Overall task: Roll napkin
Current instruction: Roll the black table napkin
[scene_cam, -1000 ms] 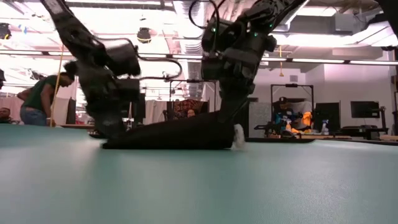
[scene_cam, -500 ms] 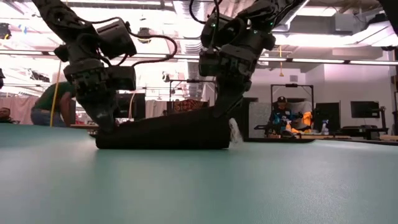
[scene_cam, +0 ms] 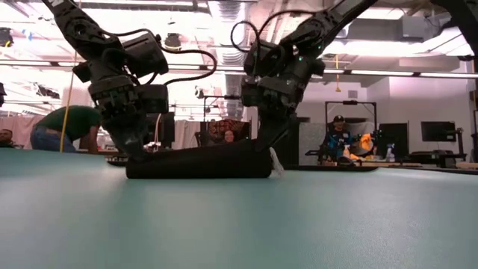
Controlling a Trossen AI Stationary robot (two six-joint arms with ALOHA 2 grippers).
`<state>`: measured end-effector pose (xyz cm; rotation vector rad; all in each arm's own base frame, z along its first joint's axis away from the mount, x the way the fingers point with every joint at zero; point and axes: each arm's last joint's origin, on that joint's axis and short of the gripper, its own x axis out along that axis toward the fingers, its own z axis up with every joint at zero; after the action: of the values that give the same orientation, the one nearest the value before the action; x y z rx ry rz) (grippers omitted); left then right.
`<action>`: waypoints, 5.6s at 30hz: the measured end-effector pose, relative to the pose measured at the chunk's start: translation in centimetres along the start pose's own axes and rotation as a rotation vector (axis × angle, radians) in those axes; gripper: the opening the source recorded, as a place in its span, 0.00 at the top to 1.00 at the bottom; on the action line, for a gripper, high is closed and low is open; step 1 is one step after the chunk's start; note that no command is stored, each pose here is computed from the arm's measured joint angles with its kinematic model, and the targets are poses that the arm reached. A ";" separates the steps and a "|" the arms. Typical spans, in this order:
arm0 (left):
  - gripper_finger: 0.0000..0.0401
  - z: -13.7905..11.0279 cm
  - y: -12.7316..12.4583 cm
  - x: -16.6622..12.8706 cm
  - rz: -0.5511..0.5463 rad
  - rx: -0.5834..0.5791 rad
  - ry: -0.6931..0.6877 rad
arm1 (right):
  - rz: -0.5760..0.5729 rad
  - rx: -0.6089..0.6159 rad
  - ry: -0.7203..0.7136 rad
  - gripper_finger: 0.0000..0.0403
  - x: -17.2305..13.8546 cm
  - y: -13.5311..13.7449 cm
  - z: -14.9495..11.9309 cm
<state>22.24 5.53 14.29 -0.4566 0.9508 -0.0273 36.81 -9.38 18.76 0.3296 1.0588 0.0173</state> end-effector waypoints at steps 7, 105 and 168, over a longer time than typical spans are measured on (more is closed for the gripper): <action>1.00 0.2 0.3 -0.1 0.010 -0.005 -0.016 | -0.010 0.016 -0.022 0.92 -0.5 -2.1 0.1; 1.00 -0.1 4.4 0.3 -0.246 -0.186 -0.051 | 0.070 -0.609 -0.131 0.63 -0.1 -1.1 2.1; 1.00 -0.7 3.6 0.7 -0.235 -0.177 0.025 | 0.121 -0.428 0.225 0.93 1.5 1.5 1.9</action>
<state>21.46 8.42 12.01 -0.7319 0.9242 -0.1632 39.35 -8.14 18.77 0.0018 1.2237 0.3916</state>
